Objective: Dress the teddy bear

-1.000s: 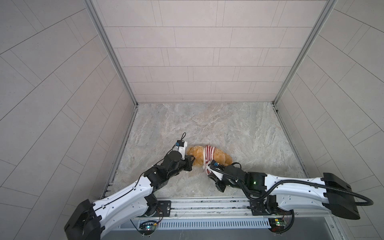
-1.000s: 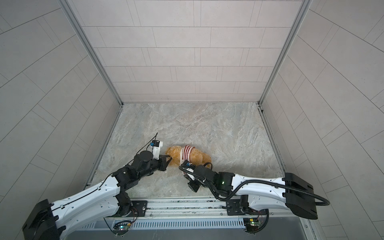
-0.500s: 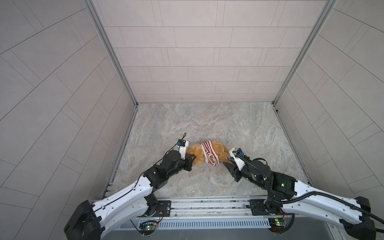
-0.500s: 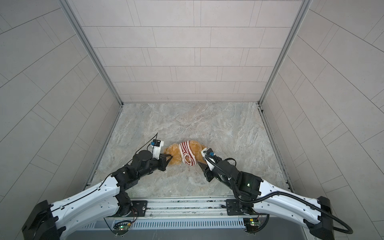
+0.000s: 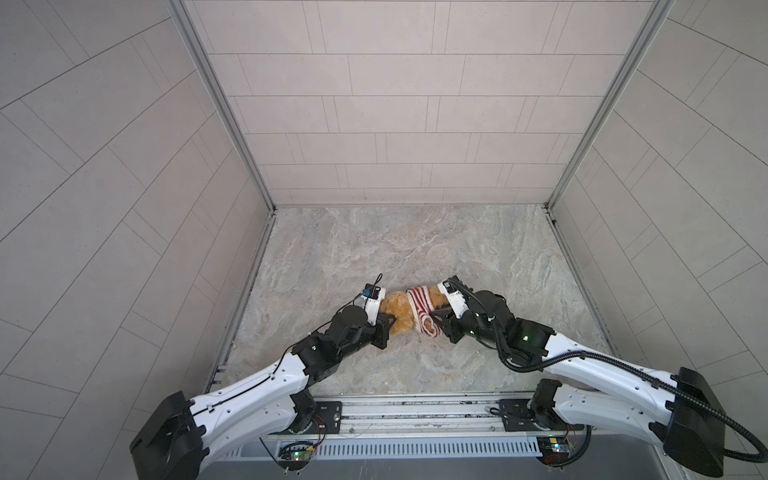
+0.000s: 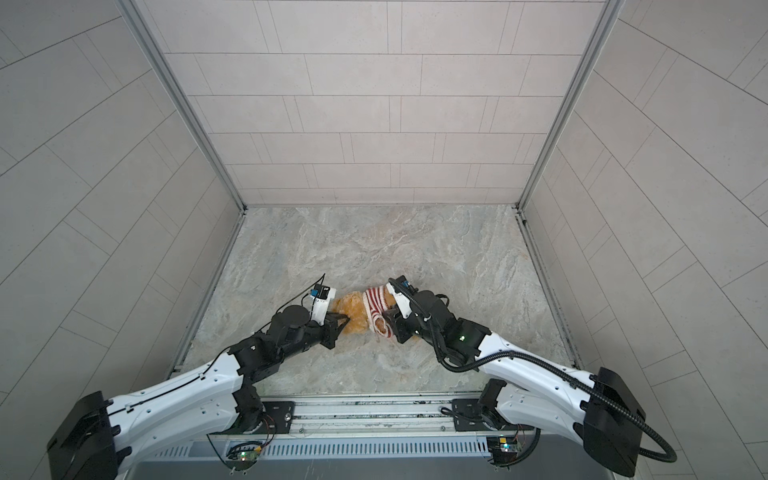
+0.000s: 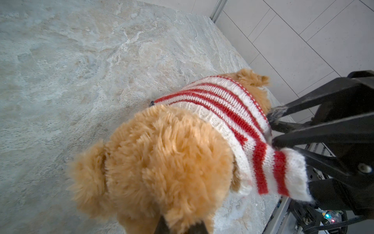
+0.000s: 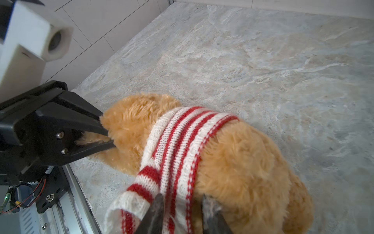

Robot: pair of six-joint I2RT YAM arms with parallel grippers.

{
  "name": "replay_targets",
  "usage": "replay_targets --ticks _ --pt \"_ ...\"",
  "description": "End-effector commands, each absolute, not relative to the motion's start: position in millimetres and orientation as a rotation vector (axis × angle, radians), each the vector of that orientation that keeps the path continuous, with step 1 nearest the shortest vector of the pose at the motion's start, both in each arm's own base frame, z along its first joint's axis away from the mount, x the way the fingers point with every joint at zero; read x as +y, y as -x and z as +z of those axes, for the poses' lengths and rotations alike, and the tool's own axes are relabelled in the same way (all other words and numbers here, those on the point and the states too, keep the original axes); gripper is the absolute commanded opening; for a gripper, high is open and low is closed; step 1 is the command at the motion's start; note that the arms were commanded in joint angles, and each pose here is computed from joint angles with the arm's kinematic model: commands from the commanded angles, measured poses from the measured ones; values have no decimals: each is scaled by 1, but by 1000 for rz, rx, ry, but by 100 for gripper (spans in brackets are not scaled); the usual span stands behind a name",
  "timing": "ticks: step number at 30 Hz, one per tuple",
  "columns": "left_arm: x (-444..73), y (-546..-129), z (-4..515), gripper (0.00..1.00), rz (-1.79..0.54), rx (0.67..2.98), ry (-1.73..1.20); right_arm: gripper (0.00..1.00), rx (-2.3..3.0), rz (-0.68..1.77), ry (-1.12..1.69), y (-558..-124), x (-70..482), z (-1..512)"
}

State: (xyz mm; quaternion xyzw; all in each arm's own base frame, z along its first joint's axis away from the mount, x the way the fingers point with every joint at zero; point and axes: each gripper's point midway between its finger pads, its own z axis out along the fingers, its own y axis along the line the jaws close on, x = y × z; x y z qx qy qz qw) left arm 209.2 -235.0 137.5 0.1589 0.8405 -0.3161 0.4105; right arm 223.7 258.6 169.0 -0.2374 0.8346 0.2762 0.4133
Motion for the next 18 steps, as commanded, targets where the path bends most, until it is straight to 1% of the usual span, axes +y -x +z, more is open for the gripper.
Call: replay_targets --ticks 1,9,13,14,18 --pt "-243 -213 157 0 -828 2035 -416 34 2060 762 566 -227 268 180" --pt "-244 -213 159 0 -839 2024 -414 28 2094 672 537 -234 259 170" --pt "-243 -213 161 0 -844 2019 -405 21 2107 637 535 -236 255 166" --pt "-243 -213 162 0 -846 2018 -401 19 2107 631 529 -236 254 166" --pt "-238 -216 161 0 -824 2036 -358 1 2087 626 519 -233 247 170"
